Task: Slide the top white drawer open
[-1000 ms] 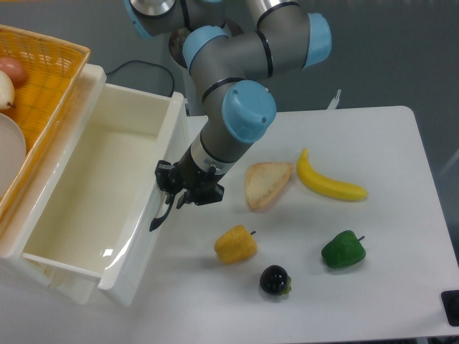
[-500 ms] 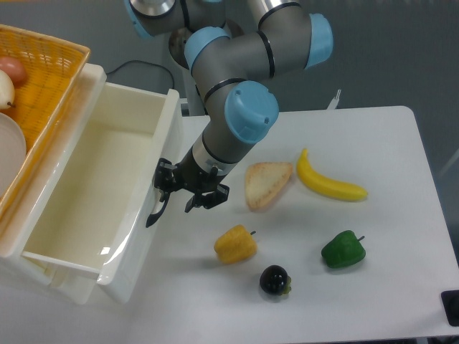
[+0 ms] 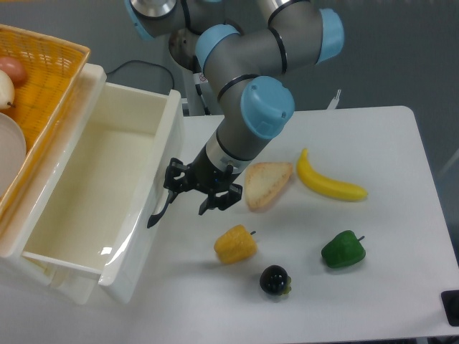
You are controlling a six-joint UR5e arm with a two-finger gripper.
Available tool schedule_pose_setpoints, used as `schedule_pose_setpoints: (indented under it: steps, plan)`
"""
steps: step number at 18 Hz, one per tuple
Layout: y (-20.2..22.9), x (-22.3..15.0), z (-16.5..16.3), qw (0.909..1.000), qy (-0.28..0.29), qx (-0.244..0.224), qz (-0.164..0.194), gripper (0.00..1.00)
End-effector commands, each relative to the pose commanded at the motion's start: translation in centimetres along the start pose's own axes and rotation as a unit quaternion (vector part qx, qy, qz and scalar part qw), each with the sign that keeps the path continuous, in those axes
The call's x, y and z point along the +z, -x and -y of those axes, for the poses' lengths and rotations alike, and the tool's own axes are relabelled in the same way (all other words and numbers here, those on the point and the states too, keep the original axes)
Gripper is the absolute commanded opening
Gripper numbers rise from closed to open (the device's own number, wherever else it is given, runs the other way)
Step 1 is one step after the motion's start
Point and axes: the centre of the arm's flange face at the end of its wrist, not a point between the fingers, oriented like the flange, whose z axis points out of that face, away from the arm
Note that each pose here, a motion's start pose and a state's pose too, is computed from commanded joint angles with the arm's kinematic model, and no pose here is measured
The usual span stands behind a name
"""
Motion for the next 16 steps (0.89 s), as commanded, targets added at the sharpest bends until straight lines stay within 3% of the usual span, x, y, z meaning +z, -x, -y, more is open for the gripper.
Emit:
schedule_pose_setpoints:
  steps: [4,9,16]
  plan:
    - [2.4,-1.4,-0.2,0.9996,-0.019,-0.007,0.020,0.73]
    - [6.6,-1.8,-1.1,0.9955,0.005,-0.002,0.095,0.98]
    - [12.5,-4.1,-3.9,0.9898,0.032,0.030,0.135,1.00]
